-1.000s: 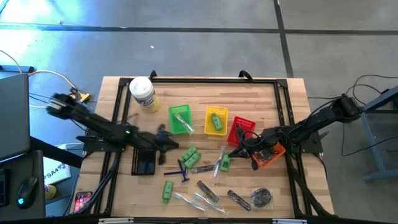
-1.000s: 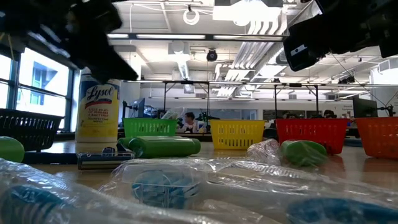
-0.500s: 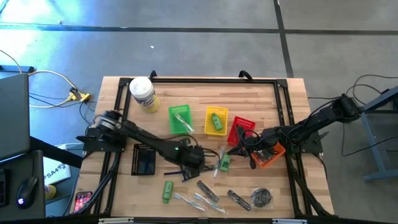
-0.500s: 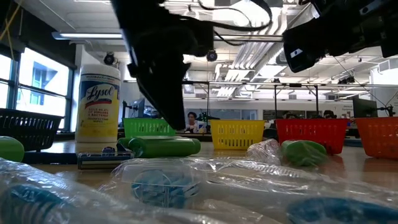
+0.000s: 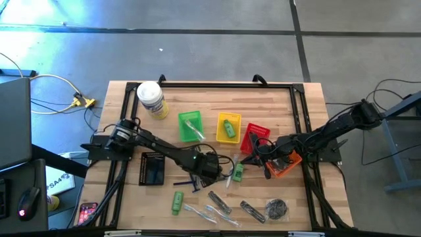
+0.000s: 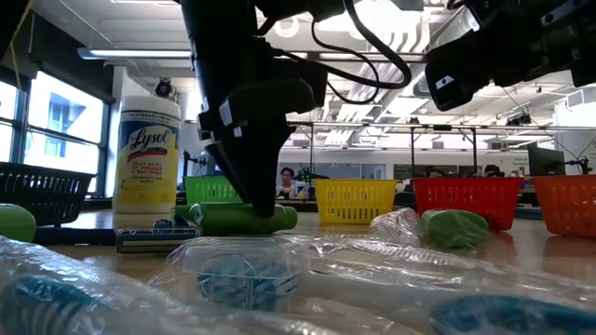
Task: Pick & Place Travel size toiletries
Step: Put the green shampoo into the yellow bin
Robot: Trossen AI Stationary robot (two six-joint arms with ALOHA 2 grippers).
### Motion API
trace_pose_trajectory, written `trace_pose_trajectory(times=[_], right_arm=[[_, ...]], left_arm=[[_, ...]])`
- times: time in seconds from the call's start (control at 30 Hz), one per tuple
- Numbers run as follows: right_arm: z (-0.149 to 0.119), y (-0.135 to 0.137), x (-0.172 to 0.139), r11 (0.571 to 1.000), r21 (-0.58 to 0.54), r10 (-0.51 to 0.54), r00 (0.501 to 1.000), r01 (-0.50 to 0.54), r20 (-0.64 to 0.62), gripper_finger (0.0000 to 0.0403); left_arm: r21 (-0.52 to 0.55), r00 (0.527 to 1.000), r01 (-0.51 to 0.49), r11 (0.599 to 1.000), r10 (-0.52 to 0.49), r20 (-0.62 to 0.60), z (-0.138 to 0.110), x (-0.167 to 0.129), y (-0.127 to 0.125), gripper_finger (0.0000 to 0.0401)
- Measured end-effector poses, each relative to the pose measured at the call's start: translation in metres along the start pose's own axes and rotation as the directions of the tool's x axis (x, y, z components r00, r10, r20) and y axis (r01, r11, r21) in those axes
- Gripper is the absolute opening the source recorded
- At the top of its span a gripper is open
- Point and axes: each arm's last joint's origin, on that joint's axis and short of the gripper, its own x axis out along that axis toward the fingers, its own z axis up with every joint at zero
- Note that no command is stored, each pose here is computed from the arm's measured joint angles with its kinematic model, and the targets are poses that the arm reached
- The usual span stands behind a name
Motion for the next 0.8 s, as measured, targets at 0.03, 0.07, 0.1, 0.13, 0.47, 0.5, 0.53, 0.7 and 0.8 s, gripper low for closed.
trace_pose_trajectory(times=[0.03,0.07,0.1,0.13,0.47,0.5,0.53,0.7,0.8], right_arm=[[0.0,0.0,0.0,1.0,0.0,0.0,1.0,0.0,0.0,0.0003],[0.0,0.0,0.0,1.0,0.0,0.0,1.0,0.0,0.0,0.0003],[0.0,0.0,0.0,1.0,0.0,0.0,1.0,0.0,0.0,0.0003],[0.0,0.0,0.0,1.0,0.0,0.0,1.0,0.0,0.0,0.0003],[0.0,0.0,0.0,1.0,0.0,0.0,1.0,0.0,0.001,0.0003],[0.0,0.0,0.0,1.0,0.0,0.0,1.0,0.0,0.001,0.0003],[0.0,0.0,0.0,1.0,0.0,0.0,1.0,0.0,0.0,0.0003],[0.0,0.0,0.0,1.0,0.0,0.0,1.0,0.0,0.001,0.0003],[0.0,0.001,0.0,1.0,0.0,0.02,1.0,-0.02,0.0,0.0003]], left_arm=[[0.0,1.0,0.004,1.0,-0.004,-0.003,0.0,0.001,0.0,0.018],[0.0,1.0,0.011,1.0,-0.011,-0.012,-0.001,0.003,-0.001,0.018],[-0.001,1.0,0.019,1.0,-0.019,-0.02,-0.001,0.004,0.0,0.018],[0.004,0.999,0.03,1.0,-0.03,-0.037,-0.001,0.006,0.0,0.018],[0.04,0.997,0.052,0.998,-0.05,-0.06,-0.003,0.015,-0.004,0.0174],[0.042,0.997,0.052,0.998,-0.049,-0.06,-0.003,0.014,-0.004,0.0168],[0.049,0.997,0.053,0.997,-0.05,-0.059,-0.003,0.014,-0.003,0.016],[0.089,0.997,0.057,0.994,-0.053,-0.055,-0.002,0.013,-0.004,0.0101],[0.156,0.998,0.06,0.986,-0.054,-0.042,-0.001,0.008,-0.003,0.0085]])
